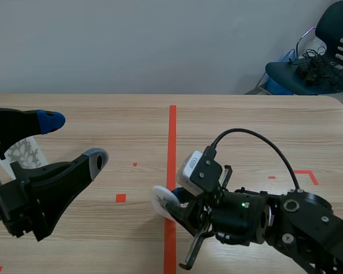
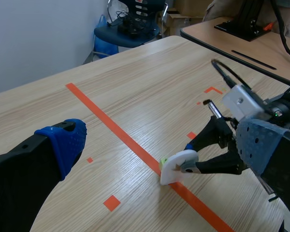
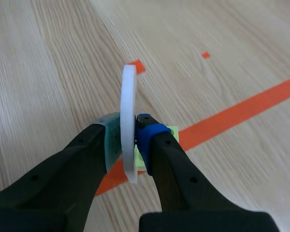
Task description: Do the leaf sorting experiment
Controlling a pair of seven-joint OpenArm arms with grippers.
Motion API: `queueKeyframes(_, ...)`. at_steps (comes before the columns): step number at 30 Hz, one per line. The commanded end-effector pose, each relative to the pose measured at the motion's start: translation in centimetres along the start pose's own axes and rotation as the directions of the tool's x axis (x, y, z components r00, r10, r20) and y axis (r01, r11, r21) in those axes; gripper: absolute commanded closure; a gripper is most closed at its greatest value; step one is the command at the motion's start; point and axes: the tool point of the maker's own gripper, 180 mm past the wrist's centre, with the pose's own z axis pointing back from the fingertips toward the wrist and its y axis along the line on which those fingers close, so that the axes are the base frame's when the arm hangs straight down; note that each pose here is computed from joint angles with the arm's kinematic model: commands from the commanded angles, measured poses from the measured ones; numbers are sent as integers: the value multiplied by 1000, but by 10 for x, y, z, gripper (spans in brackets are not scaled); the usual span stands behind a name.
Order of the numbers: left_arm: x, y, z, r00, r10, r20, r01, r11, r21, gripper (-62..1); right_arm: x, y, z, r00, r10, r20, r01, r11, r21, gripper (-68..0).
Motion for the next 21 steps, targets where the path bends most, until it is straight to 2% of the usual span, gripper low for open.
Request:
queueKeyframes(1,5,3,1,1000,2,23,-2,1000,5,-623,28,-17,9,997,50,64,-48,998,-37,-63)
queueKeyframes(3,5,3,1,1000,1,22,-1,1000,4,-623,43,-27,20,993,85,81,-79,994,-74,-63)
queueKeyframes(5,5,3,0,1000,-1,23,1,1000,4,-623,54,-39,34,992,84,98,-71,989,-127,-63)
queueKeyframes(8,5,3,0,1000,-1,23,1,1000,4,-623,64,-63,60,991,38,130,-6,973,-232,-63)
queueKeyframes(11,5,3,0,1000,-1,23,1,1000,4,-623,59,-93,92,990,-14,139,63,932,-356,-63)
queueKeyframes(13,5,3,0,1000,-1,23,1,1000,4,-623,48,-114,115,992,-47,121,97,888,-450,-63)
queueKeyframes(15,5,3,0,1000,-1,23,1,1000,4,-623,36,-134,137,990,-84,115,134,831,-540,-63)
queueKeyframes(19,5,3,0,1000,-1,23,1,1000,4,-623,6,-166,167,978,-167,124,207,718,-664,-63)
queueKeyframes(21,5,3,0,1000,-1,23,1,1000,4,-623,-17,-178,177,971,-211,111,226,664,-713,-63)
